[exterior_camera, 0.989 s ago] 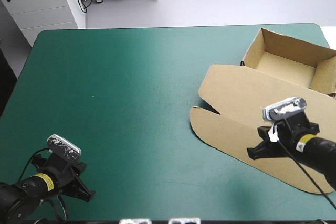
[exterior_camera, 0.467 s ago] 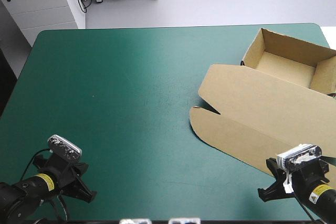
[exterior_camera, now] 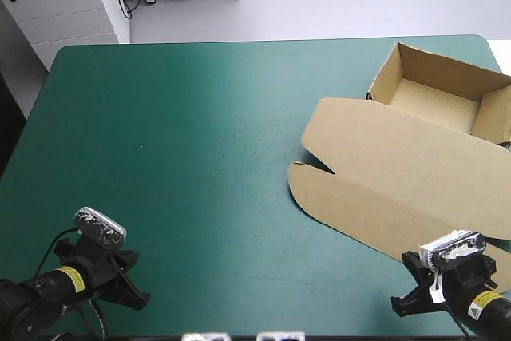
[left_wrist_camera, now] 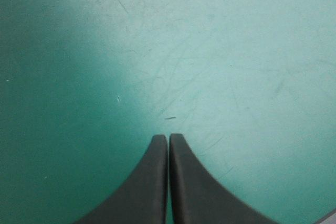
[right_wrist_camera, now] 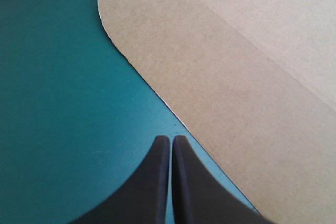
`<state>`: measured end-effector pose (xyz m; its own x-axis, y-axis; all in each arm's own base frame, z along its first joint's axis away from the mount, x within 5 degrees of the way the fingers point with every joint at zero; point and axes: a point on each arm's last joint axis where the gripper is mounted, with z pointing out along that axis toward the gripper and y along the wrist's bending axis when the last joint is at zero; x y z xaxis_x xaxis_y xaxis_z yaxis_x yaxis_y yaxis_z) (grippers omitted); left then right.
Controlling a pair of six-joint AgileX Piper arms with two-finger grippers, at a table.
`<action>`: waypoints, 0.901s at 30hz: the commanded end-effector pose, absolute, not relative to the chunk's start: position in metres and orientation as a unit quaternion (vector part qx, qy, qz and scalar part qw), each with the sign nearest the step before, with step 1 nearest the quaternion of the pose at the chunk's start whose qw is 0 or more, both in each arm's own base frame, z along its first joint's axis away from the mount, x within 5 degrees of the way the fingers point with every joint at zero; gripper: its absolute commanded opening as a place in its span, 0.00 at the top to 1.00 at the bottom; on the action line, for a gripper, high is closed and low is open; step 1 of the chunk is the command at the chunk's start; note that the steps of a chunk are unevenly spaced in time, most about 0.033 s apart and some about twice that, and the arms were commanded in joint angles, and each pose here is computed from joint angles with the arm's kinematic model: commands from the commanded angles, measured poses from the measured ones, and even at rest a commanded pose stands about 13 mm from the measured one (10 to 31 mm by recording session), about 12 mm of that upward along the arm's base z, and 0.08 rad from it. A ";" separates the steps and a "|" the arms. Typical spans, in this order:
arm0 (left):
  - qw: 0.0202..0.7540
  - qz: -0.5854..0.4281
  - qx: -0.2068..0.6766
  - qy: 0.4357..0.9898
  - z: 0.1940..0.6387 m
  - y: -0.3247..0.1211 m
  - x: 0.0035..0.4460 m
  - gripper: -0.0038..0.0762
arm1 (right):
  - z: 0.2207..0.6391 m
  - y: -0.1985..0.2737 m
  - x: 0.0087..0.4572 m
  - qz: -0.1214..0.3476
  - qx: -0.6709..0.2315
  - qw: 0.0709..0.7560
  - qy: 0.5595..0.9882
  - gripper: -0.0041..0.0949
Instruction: Fold the box
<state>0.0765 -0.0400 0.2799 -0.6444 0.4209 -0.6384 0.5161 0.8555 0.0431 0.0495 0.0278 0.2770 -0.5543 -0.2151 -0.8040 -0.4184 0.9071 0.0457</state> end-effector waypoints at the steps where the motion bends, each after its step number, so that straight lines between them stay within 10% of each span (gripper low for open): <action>1: 0.369 -0.098 0.257 0.888 0.279 -0.045 0.078 0.96 | 0.289 0.029 0.053 0.123 -0.176 0.469 0.857 0.96; 27: 0.387 -0.123 0.245 0.880 0.266 -0.047 0.077 0.96 | 0.289 0.029 0.053 0.123 -0.176 0.469 0.857 0.96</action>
